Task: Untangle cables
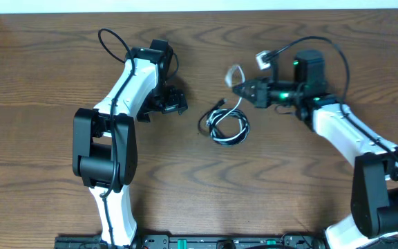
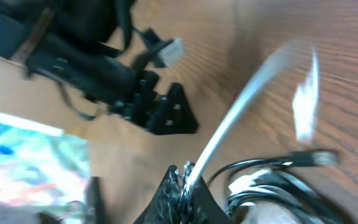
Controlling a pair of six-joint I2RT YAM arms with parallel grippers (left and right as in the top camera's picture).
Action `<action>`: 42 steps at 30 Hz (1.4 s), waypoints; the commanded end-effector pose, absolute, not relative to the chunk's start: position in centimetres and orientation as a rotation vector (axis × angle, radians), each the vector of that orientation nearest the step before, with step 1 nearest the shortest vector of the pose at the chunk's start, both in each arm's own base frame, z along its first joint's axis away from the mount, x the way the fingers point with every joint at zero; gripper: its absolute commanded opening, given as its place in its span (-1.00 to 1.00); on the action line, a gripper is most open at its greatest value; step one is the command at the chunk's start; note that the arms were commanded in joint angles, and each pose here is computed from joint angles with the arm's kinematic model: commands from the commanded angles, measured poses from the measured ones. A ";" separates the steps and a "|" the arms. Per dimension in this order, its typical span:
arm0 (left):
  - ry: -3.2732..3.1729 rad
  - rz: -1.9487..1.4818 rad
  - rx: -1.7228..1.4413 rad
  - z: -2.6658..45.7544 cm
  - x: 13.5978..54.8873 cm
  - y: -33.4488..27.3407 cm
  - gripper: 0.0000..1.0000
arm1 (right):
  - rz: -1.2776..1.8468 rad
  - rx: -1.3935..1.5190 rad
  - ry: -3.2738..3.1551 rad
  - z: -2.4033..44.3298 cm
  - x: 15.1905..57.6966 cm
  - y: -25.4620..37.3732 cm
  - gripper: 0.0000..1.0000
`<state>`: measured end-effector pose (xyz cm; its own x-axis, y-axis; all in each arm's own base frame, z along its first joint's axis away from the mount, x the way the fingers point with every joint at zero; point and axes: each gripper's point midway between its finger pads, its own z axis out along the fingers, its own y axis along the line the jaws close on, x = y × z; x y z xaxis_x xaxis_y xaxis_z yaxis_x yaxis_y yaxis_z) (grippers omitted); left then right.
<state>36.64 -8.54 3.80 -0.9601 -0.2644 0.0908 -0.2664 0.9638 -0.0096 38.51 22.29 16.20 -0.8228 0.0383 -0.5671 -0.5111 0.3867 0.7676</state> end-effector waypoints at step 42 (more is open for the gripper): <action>-3.017 0.009 0.405 3.5 36.6 -8.2 0.96 | 0.807 -0.334 2.620 13.4 38.0 16.0 0.09</action>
<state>36.64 -8.54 3.80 -0.9601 -0.2644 0.0908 -0.2664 0.9638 -0.0096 39.12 14.08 11.85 -0.9336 0.0289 -0.3572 -0.1678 0.8454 0.5070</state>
